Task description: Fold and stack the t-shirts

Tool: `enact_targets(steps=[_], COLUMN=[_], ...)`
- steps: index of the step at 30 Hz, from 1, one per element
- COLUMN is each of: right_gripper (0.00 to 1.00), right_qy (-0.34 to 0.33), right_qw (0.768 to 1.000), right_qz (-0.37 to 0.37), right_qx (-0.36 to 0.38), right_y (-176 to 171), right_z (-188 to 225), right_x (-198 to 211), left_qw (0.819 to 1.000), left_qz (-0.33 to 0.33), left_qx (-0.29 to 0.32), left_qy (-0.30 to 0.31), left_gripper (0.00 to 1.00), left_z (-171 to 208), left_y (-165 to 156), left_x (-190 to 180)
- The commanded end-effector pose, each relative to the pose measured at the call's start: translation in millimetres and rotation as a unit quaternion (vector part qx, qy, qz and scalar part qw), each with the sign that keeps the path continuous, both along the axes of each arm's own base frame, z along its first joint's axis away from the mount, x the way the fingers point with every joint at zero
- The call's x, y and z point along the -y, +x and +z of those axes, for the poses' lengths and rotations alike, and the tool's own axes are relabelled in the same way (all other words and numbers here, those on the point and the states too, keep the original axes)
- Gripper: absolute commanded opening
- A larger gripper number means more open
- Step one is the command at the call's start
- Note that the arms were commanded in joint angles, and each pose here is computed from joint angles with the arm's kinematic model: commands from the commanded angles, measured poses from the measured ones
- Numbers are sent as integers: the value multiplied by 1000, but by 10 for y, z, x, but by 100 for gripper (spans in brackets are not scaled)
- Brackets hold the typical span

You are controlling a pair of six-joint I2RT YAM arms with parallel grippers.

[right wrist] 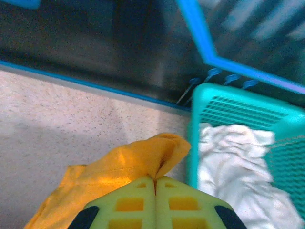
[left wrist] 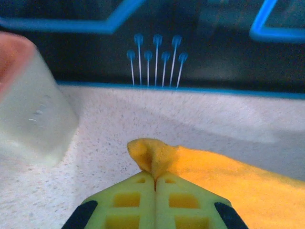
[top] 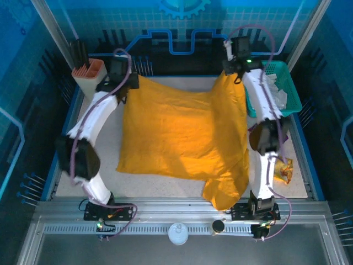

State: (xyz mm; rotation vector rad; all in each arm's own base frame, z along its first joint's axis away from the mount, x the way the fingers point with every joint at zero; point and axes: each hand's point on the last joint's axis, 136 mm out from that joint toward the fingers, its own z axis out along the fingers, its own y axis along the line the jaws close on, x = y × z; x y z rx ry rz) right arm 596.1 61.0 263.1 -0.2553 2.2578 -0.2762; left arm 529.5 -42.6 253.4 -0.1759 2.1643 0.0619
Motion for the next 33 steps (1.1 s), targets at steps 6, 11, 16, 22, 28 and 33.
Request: enact_targets(steps=[6,11,16,22,28,33], right_gripper=[0,0,0,0,0,0], right_qy=[-11,-2,7,31,60,108], right_qw=[1000,998,997,997,996,993], right_qz=[-24,-45,-52,-47,-49,-41], right_qx=[12,41,51,53,33,25], right_y=[755,867,902,904,834,640], right_z=[-1016,-1120,-1107,-1085,-1144,-947], right_x=[-157,-122,-122,-188,-251,-351], left_qw=[994,990,985,984,988,988], left_qz=[96,132,155,165,130,130], left_qx=[-31,-39,-54,-69,-83,-80], left_qy=[42,41,45,30,6,1], left_gripper=[0,0,0,0,0,0], left_z=[-943,-1086,-1158,-1235,-1410,-1366], left_y=[905,950,931,920,972,921], left_x=[-270,-572,-834,-1055,-923,-909])
